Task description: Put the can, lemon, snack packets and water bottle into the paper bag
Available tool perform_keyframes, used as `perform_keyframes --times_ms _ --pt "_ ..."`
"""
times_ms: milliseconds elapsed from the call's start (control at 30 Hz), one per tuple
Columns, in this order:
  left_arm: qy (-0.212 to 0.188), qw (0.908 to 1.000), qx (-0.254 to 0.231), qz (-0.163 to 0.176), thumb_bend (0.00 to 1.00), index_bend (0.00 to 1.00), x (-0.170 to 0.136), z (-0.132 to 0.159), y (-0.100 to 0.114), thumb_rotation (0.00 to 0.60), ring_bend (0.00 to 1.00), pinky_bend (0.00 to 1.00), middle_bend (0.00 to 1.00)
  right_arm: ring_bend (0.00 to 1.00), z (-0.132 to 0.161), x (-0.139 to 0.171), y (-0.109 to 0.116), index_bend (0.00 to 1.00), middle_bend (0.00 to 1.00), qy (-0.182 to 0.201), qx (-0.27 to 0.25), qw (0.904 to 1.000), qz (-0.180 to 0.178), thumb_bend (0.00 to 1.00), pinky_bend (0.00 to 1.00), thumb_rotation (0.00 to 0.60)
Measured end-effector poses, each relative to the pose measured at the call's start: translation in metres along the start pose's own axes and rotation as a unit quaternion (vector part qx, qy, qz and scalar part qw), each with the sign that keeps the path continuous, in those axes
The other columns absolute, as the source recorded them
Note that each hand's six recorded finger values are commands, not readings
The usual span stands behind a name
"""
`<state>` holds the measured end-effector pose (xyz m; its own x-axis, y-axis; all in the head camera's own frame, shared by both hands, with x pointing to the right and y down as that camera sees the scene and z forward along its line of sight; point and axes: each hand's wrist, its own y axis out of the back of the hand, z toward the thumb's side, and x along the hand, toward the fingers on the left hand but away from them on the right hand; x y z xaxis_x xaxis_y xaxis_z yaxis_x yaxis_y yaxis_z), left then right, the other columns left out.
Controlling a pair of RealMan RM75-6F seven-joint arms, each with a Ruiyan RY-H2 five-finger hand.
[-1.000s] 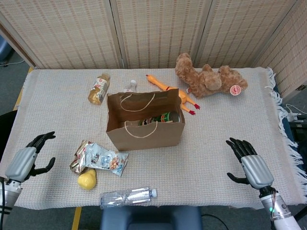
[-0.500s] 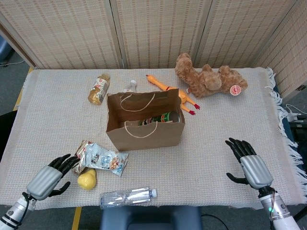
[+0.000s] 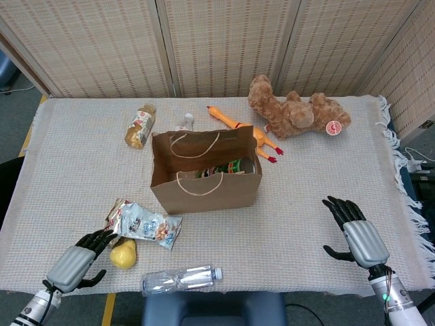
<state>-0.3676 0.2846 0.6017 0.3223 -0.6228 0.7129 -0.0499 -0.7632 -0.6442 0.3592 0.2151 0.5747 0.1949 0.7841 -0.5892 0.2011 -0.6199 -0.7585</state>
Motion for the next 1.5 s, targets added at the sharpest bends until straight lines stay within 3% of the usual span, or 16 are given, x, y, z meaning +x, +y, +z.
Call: perform_keyframes --times_ms 267,700,967,1233,1500 --pt "0.006 0.9995 -0.028 -0.011 0.36 0.00 0.004 0.015 -0.013 0.600 0.00 0.10 0.00 0.00 0.001 -0.001 -0.003 0.01 0.00 0.001 0.000 1.0000 0.006 0.12 0.00 0.600" --pt "0.027 0.9993 -0.018 -0.018 0.36 0.00 0.022 0.012 -0.024 0.600 0.00 0.10 0.00 0.00 0.004 -0.002 -0.003 0.00 0.00 0.008 -0.001 1.0000 0.006 0.12 0.00 0.600" --pt "0.048 0.9984 -0.012 -0.026 0.36 0.00 0.029 0.002 -0.030 0.600 0.00 0.10 0.00 0.00 0.026 0.015 0.033 0.00 0.00 0.050 -0.024 0.9969 -0.056 0.12 0.00 0.600" --pt "0.047 0.9981 -0.019 -0.034 0.36 0.00 0.022 0.008 -0.032 0.600 0.00 0.10 0.00 0.00 0.028 0.024 0.039 0.00 0.00 0.049 -0.029 0.9966 -0.059 0.12 0.00 0.600" --pt "0.015 0.9991 -0.026 -0.029 0.36 0.00 0.012 0.026 -0.030 0.600 0.00 0.11 0.00 0.00 0.027 0.023 0.038 0.00 0.00 0.047 -0.031 0.9968 -0.056 0.12 0.00 0.600"
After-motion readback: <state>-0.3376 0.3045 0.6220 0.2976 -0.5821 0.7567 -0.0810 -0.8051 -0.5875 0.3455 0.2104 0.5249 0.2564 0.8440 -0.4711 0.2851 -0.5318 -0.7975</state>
